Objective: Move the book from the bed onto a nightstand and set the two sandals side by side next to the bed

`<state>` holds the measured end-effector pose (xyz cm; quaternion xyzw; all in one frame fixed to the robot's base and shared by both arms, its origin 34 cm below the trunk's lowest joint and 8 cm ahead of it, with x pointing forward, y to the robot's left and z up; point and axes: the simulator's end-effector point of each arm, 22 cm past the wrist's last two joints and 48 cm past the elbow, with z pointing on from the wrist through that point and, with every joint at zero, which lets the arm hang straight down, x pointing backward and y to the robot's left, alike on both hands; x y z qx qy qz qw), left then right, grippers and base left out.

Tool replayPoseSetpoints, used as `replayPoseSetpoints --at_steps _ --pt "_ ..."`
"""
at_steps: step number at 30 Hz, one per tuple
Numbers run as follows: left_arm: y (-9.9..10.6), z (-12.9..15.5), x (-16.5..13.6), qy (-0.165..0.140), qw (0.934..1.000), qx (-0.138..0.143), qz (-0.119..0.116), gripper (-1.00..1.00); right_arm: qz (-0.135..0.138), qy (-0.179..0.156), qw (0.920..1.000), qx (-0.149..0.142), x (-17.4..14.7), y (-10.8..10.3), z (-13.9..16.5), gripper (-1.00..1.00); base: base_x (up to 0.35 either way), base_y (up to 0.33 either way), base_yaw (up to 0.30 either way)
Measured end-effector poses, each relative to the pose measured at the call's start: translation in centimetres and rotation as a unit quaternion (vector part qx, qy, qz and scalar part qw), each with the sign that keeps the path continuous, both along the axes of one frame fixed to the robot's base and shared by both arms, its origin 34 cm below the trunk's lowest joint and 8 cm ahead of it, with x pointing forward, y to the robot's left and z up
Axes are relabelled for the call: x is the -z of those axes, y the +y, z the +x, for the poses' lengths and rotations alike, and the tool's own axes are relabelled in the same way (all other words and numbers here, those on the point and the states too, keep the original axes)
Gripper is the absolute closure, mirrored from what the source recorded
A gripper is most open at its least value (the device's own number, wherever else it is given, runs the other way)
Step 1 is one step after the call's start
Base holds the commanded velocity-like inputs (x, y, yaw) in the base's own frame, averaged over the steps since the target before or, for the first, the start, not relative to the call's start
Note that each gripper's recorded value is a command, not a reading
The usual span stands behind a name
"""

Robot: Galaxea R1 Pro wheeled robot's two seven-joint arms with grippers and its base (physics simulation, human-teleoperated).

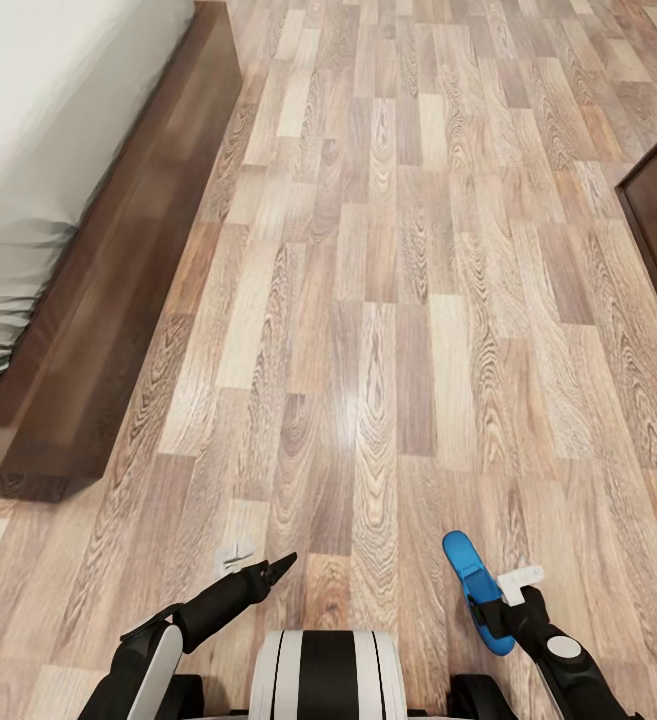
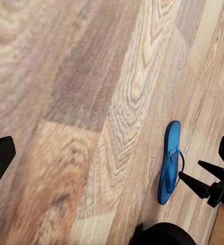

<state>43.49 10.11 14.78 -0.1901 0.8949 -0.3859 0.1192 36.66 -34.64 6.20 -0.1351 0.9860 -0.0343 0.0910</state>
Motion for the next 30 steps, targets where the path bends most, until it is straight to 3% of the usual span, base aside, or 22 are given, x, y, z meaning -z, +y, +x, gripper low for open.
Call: replayPoseSetpoints --at_steps 30 --pt "0.0 -2.0 2.1 0.030 0.9996 0.000 0.000 -1.00 0.001 0.030 0.9996 -0.001 1.7 0.2 -2.6 -1.00 0.000 0.000 0.000"
